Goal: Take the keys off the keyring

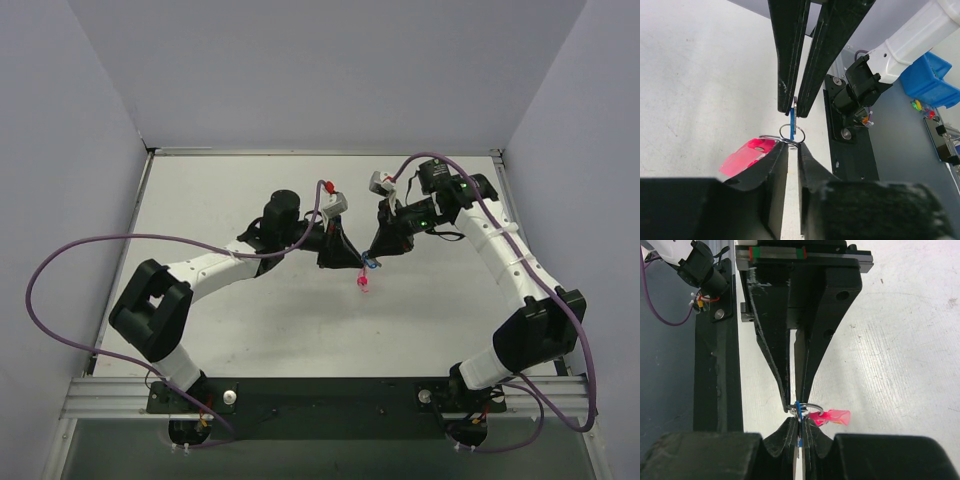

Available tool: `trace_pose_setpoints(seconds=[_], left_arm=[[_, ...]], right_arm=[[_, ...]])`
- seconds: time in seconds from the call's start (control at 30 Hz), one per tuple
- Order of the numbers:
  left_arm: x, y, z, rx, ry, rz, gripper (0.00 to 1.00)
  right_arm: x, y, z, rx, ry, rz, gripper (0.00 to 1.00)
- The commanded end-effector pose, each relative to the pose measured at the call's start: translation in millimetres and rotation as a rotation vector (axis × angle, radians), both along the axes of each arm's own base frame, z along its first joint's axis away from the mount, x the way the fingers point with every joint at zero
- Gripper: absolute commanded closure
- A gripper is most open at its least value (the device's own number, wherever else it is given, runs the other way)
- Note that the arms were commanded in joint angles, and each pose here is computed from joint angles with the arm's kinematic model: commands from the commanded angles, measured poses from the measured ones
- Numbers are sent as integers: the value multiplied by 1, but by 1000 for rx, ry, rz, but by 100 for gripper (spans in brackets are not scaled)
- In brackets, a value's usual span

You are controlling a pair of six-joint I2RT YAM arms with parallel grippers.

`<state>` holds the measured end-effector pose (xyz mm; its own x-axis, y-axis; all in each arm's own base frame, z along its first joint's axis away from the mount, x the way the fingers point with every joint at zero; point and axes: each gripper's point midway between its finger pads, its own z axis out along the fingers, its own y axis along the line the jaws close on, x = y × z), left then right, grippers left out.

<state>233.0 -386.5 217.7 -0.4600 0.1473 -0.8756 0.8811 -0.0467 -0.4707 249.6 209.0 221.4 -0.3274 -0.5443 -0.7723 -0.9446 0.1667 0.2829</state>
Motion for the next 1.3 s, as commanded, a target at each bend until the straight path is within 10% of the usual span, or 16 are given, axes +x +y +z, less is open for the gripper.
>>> trace_pose_setpoints(seconds=[0.0,0.27,1.27], left_arm=[[3,-8,23,-38,-63,-12,82],[3,-8,24,-35,-69,-8,100],[-18,5,40,-116,-77,-94,100]], right_arm=[[-8,3,12,31,-32,19,100],[-7,2,11,25,-35,17,100],[32,-28,1,-41,-81,-150,100]])
